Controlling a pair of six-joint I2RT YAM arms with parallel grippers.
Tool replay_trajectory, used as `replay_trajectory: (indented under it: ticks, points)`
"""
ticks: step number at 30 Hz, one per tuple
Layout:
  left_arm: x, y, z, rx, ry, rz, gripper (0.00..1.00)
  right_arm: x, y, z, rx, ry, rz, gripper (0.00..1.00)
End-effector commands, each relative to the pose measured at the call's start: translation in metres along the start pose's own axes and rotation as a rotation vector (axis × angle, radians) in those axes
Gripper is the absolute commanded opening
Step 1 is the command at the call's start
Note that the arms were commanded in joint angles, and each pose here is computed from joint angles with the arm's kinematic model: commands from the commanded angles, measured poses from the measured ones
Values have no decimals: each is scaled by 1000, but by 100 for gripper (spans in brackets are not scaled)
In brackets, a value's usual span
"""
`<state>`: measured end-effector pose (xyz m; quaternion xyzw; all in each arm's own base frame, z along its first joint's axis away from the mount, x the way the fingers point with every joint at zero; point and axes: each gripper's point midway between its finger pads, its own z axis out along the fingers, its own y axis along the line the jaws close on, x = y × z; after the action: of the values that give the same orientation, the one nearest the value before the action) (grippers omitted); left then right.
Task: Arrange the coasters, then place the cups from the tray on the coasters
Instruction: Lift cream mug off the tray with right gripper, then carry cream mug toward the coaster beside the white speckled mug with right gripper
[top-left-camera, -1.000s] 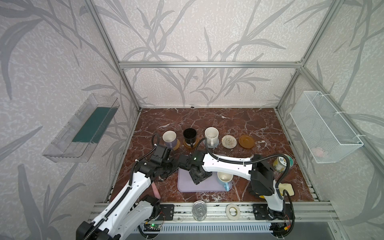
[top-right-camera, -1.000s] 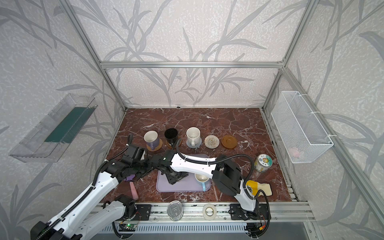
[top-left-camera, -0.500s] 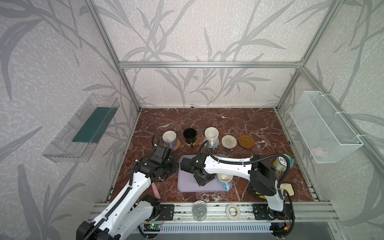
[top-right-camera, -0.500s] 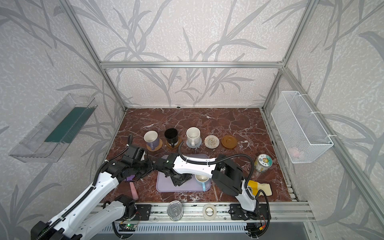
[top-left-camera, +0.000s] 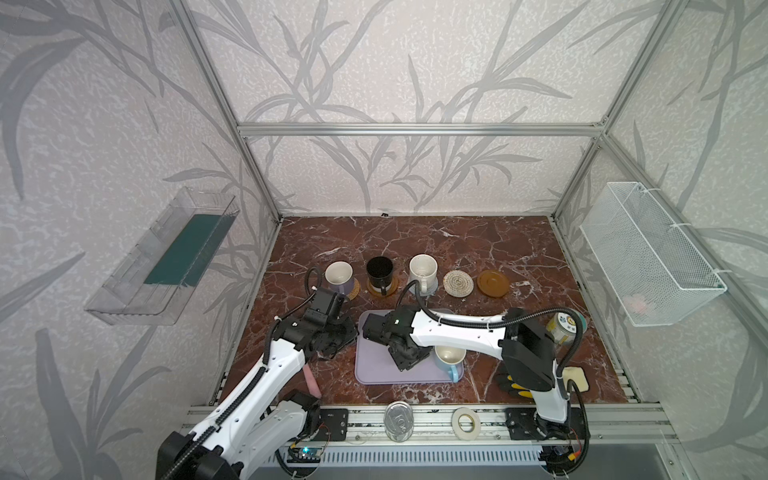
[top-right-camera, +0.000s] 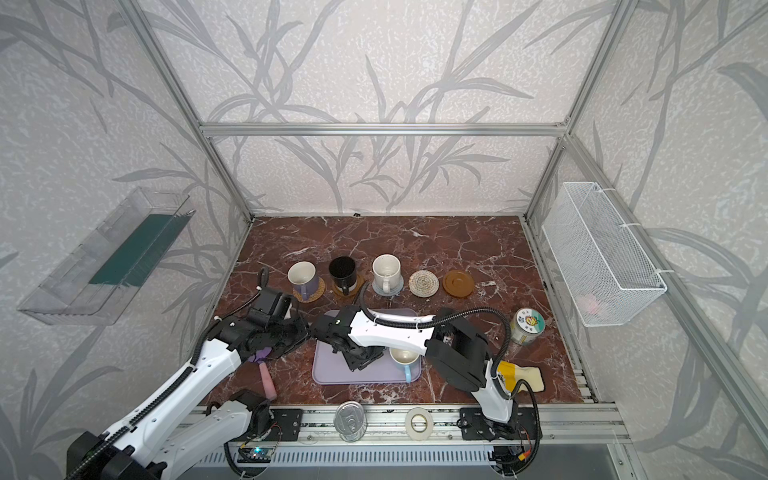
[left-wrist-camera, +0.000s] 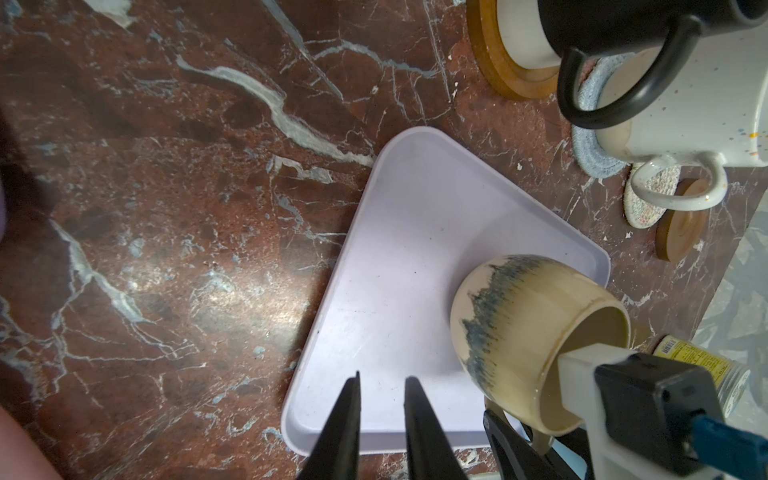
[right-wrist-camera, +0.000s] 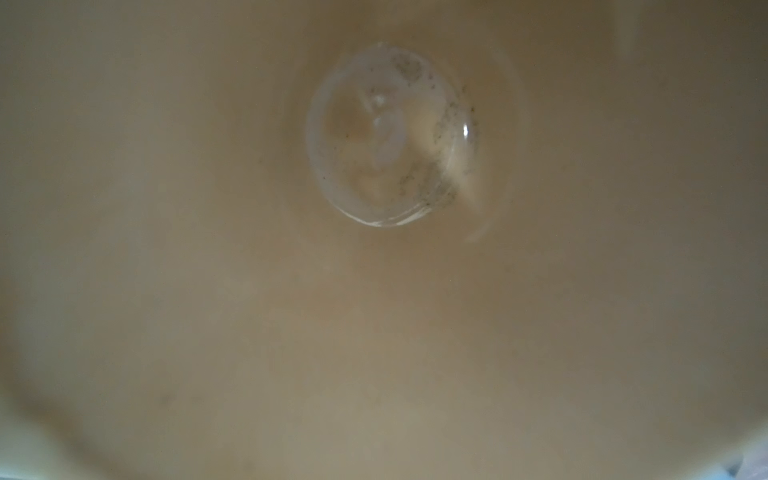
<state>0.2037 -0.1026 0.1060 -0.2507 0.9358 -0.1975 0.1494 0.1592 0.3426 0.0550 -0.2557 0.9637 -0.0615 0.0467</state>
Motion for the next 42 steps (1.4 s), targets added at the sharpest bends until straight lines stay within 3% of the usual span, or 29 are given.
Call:
replay_trajectory:
  ticks: [1, 2, 3, 4, 12, 27, 32, 34, 37, 38, 39, 42]
  points:
    - [-12, -8, -5, 18, -45, -6, 22, -7, -3, -16, -27, -59, 5, 28]
    - [-12, -9, -6, 20, -48, -6, 22, -7, -2, -17, -34, -62, 3, 21]
    - [-13, -9, -6, 18, -49, -5, 22, -7, -2, -17, -42, -65, 1, 6]
    - [-13, -9, -6, 20, -51, -5, 22, -7, -1, -18, -44, -69, 1, 0]
    - [-12, -9, -6, 22, -44, -8, 22, -6, -1, -25, -50, -101, -8, 1]
    - [-19, -18, -12, 37, -66, -5, 22, -17, 13, -63, -182, -277, -60, 0]
    - [-29, -33, -29, 98, -124, 13, 23, -18, 8, -74, -174, -319, -62, 0]
    - [-33, -48, -38, 172, -145, 40, 34, -20, 4, -82, -173, -348, -59, 0]
    - [-39, -65, -51, 263, -182, 55, 61, -24, -1, -95, -172, -395, -56, 0]
    - [-41, -71, -56, 291, -196, 60, 72, -25, -4, -104, -178, -420, -52, 0]
    - [-43, -76, -60, 314, -210, 65, 96, -27, -8, -110, -178, -440, -45, 0]
    - [-49, -87, -72, 352, -240, 91, 99, -30, -16, -121, -169, -477, -32, 0]
